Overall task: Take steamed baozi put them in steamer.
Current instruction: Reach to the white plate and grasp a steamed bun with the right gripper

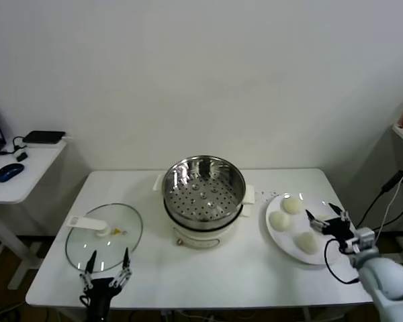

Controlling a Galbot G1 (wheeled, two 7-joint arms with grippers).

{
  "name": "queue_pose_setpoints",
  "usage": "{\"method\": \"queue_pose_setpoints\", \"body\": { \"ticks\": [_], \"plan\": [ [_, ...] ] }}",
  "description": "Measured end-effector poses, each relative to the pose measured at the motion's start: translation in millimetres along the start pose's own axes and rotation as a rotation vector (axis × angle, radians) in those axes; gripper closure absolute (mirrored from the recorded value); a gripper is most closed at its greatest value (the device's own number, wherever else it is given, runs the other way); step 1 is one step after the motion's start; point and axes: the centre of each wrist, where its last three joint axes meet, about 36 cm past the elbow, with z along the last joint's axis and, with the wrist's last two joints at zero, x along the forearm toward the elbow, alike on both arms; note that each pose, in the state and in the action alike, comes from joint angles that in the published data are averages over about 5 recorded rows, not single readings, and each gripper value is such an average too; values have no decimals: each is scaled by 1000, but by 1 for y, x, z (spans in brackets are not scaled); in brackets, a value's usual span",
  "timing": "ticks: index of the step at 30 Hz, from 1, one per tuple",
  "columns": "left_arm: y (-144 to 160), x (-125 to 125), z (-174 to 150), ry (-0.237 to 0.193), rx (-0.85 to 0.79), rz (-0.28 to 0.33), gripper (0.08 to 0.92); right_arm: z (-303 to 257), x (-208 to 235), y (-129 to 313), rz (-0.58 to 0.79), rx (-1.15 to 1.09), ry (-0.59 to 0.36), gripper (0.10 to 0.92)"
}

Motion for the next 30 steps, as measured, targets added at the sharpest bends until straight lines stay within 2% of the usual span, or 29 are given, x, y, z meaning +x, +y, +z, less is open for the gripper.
{"method": "queue_pose_setpoints", "body": {
  "ticks": [14, 23, 30],
  "plan": [
    [-10, 0, 8, 0, -11, 40, 177, -110, -42, -51, -327, 455, 209, 200],
    [-14, 2, 14, 5, -19, 61, 177, -149, -78, -76, -535, 685, 346, 200],
    [-14, 2, 20, 10, -26, 65, 177, -166, -112, -90, -638, 787, 438, 200]
  ]
}}
